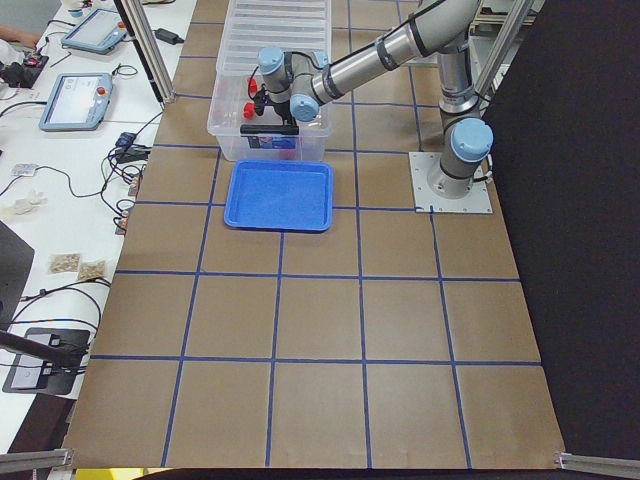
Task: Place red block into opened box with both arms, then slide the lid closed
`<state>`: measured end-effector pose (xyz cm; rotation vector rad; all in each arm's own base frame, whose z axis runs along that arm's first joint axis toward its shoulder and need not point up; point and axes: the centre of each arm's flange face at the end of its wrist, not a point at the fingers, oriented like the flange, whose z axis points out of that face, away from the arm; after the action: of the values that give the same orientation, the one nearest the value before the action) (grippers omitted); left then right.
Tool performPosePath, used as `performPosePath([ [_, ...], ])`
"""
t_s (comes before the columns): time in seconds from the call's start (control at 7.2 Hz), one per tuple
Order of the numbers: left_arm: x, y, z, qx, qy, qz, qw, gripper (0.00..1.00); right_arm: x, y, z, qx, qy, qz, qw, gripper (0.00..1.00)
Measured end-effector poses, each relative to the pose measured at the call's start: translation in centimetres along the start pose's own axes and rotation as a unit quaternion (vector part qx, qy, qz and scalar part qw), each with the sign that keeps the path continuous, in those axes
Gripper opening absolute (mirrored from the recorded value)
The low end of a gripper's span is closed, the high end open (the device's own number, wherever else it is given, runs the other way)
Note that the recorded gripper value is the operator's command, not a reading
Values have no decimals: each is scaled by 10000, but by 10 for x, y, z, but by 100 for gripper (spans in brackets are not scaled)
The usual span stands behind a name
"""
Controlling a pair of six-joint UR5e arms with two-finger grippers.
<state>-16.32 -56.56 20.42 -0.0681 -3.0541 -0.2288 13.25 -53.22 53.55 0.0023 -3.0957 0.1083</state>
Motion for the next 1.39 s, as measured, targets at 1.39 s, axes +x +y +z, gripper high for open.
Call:
performPosePath([
  [1.39, -11, 43, -247, 201, -620, 49, 9979, 100, 47, -13, 8, -30, 15, 46, 10000, 100],
])
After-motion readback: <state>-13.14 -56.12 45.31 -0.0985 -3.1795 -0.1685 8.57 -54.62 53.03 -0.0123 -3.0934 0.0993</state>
